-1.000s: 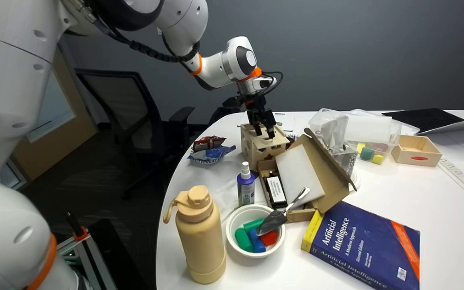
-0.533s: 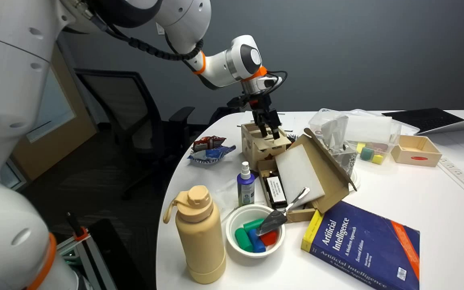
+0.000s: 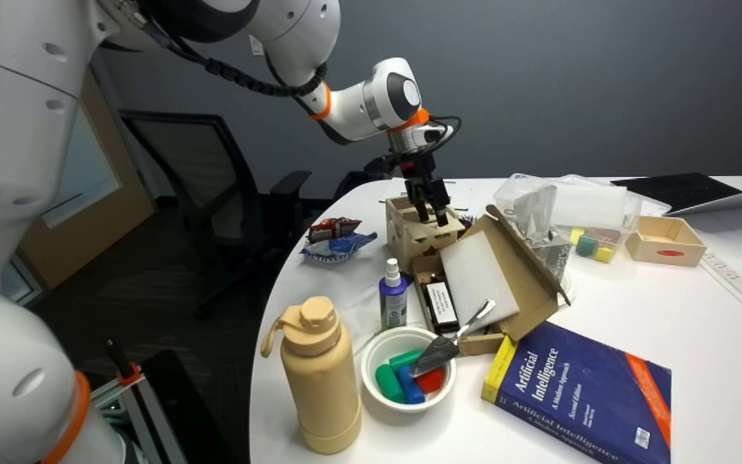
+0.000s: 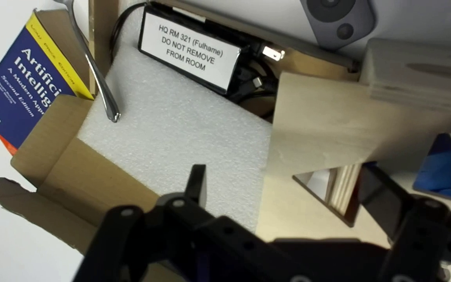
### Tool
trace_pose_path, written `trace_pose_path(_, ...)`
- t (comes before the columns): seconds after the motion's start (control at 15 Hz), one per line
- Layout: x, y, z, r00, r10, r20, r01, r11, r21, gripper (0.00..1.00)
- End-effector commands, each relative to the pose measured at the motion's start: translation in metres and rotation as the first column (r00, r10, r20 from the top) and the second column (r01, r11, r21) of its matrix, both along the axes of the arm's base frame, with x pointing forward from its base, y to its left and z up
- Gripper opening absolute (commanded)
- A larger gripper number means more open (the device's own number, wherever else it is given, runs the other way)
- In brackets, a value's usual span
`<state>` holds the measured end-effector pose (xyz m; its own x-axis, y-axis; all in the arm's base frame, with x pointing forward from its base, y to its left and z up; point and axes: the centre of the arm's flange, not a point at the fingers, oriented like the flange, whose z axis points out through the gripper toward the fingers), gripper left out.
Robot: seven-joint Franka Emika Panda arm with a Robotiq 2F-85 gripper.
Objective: Open the lid on the wooden toy box.
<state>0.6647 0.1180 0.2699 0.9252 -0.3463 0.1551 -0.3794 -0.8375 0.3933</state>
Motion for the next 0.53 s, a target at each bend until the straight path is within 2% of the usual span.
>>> trace_pose_path(0.0,-0.012,0.006,0.010,1.000,0.010,-0.002,-0.010,0.999,0.039,1.00)
trace_pose_path(0.47,-0.015,0.023,0.014,0.999,0.037,0.008,-0.038,0.998,0.050,1.00)
